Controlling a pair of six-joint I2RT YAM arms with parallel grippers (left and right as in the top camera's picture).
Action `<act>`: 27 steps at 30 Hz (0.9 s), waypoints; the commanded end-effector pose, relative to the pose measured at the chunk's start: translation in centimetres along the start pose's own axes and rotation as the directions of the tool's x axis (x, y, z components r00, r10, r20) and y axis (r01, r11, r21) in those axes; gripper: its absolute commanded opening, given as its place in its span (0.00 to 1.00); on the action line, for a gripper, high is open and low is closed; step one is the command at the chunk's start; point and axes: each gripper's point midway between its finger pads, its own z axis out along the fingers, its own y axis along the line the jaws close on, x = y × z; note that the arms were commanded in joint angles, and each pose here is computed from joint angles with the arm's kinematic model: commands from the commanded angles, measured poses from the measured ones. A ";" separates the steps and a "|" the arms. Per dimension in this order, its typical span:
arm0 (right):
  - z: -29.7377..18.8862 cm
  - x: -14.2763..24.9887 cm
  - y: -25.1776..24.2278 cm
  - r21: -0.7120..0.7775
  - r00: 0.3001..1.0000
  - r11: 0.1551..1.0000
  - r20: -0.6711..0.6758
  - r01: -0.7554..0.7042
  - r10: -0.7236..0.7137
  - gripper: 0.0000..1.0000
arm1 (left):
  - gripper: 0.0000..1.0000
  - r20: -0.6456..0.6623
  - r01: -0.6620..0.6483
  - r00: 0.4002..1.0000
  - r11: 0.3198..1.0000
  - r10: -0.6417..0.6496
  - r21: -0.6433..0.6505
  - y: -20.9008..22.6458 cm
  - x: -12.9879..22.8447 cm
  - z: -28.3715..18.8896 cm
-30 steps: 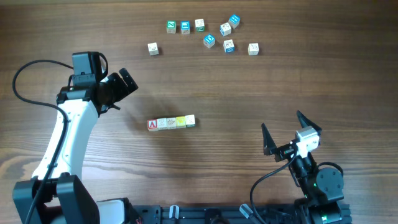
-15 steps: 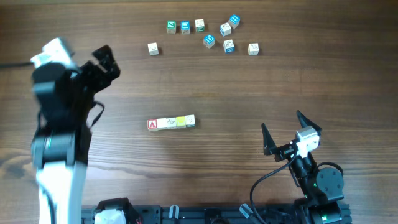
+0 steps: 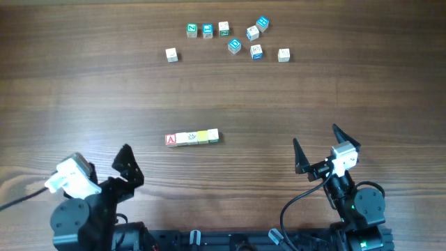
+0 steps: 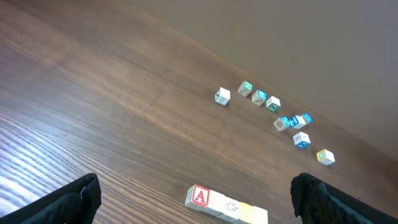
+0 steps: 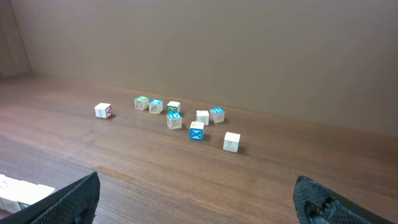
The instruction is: Form a horizontal line
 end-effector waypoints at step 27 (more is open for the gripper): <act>0.0 -0.2 -0.3 0.012 1.000 1.000 0.009 -0.005 0.004 1.00 | 1.00 0.620 -0.106 0.777 0.946 -0.114 0.307 -1.9 -4.1 3.8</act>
